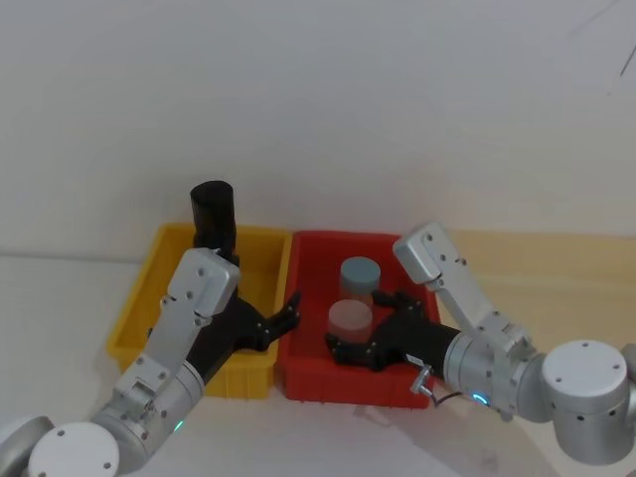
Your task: Pick up the garbage bag with the one hand and transfer it to the other hand.
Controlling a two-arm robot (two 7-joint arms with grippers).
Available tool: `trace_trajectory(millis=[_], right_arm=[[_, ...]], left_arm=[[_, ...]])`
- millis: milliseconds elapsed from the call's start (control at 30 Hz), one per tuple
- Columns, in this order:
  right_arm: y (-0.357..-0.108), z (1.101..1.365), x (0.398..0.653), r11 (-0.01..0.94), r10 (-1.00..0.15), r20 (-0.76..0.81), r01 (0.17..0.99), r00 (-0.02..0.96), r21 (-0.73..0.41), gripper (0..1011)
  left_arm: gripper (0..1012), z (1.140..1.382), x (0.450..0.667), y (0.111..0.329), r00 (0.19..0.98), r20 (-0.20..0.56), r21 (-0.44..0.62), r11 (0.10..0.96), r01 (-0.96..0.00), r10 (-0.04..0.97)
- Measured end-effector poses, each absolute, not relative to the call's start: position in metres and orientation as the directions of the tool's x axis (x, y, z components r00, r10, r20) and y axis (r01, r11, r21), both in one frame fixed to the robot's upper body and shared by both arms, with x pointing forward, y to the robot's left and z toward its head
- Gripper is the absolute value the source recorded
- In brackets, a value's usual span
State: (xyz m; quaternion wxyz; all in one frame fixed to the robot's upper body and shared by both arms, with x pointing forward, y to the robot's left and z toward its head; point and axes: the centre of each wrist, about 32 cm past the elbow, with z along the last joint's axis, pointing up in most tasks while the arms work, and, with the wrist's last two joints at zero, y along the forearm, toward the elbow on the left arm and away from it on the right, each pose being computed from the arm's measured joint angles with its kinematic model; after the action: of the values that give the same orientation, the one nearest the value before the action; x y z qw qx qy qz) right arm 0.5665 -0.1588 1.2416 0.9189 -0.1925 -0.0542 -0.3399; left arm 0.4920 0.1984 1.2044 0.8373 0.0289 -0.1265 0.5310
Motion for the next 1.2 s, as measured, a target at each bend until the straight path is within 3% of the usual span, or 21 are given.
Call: trace_trajectory(millis=[200, 633, 1200], right_arm=[[-0.158, 1.242, 0.569, 0.697, -0.595, 0.232, 0.638, 0.77, -0.329, 996], [-0.156, 1.242, 0.573, 0.696, -0.585, 0.236, 0.63, 0.776, -0.346, 666], [-0.167, 1.256, 0.57, 0.68, -0.622, 0.269, 0.677, 0.736, -0.28, 666]], left_arm=[[1002, 1.204, 0.492, 0.198, 0.404, 0.243, -0.086, 0.434, -0.897, 0.882], [1002, 1.204, 0.492, 0.198, 0.404, 0.243, -0.086, 0.434, -0.897, 0.882], [1002, 1.204, 0.492, 0.198, 0.404, 0.242, -0.086, 0.434, -0.897, 0.882]])
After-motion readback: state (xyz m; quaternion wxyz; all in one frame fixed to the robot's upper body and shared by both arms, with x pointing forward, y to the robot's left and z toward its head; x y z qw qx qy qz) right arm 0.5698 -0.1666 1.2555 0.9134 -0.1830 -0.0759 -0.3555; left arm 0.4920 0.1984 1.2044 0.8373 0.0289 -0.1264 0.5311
